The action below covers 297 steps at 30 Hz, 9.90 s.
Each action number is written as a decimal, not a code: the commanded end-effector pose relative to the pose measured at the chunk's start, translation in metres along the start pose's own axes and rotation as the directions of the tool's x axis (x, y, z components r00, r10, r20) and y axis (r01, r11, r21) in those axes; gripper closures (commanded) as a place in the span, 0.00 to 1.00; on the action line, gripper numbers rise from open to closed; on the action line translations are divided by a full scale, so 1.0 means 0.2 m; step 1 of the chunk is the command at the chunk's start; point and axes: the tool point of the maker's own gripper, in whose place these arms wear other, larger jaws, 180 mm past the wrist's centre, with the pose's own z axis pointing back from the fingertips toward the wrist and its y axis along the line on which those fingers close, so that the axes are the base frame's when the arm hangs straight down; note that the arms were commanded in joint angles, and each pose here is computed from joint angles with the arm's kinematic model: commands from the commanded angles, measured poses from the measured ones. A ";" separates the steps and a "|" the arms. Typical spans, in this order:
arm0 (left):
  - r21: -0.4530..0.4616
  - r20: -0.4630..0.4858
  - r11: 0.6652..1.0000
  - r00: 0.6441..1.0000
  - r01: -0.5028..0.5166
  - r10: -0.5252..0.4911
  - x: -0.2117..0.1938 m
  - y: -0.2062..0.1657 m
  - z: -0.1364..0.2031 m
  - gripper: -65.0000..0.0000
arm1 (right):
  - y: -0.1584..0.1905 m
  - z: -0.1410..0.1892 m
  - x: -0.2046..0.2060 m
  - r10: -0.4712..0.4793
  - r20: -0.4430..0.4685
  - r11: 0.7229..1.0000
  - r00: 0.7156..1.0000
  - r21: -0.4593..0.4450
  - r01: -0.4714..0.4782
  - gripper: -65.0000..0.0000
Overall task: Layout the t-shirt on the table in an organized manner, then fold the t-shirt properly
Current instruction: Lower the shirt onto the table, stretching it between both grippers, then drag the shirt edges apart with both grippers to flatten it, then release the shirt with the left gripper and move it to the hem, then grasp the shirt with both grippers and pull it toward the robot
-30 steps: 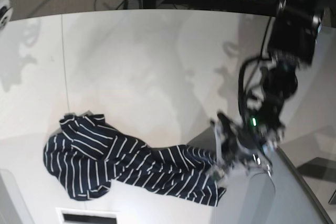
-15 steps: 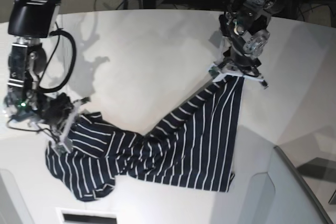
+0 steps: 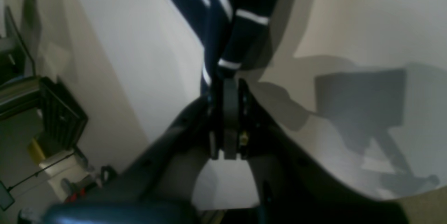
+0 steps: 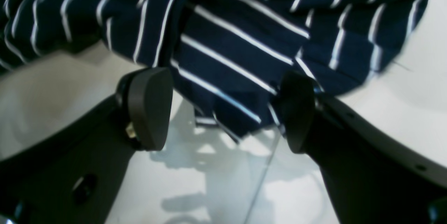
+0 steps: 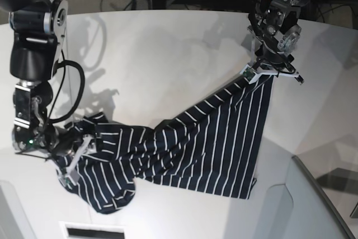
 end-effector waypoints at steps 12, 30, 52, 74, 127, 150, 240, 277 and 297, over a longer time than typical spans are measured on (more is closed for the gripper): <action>0.037 0.013 0.999 1.000 -0.002 0.002 0.02 0.07 0.01 1.00 | 0.02 -0.16 -0.07 -0.122 0.039 0.990 0.992 0.073 0.119 0.42; 0.043 0.010 0.999 1.000 0.001 -0.001 0.02 0.08 0.01 1.00 | 0.04 0.25 -0.19 0.108 -0.015 0.990 0.994 -0.088 -0.109 1.00; 0.204 0.016 0.979 0.999 0.027 -0.031 -0.05 0.47 0.10 1.00 | 0.16 0.64 -0.87 0.064 -0.234 0.982 0.970 -0.160 -0.104 1.00; 0.105 -0.088 0.994 0.996 0.001 0.008 -0.28 0.28 0.14 1.00 | 0.27 0.71 -1.10 0.024 -0.366 0.988 0.930 -0.131 -0.077 0.64; -0.068 -0.120 0.854 0.854 -0.516 0.507 -0.36 0.10 -0.41 1.00 | -0.43 0.48 -0.99 -0.405 -0.056 0.867 0.912 -0.339 0.364 1.00; 0.051 0.087 0.860 0.860 -0.508 0.502 0.01 0.43 -0.06 1.00 | -0.33 0.74 -0.78 -0.327 -0.024 0.865 0.945 -0.411 0.289 0.99; -0.538 0.185 0.649 0.675 -0.539 0.714 1.13 -0.37 0.05 1.00 | 0.06 0.33 -0.51 0.033 -0.238 0.980 0.971 -0.181 -0.078 1.00; -0.351 0.049 0.819 0.864 -0.454 0.500 0.46 -0.26 -0.33 1.00 | 0.45 0.06 -0.63 0.055 -0.273 0.999 0.960 0.012 -0.053 1.00; -0.285 0.137 0.801 0.804 -0.527 0.578 0.85 0.26 -0.51 1.00 | 0.39 -0.13 -0.42 0.008 -0.258 1.000 0.966 -0.022 -0.014 1.00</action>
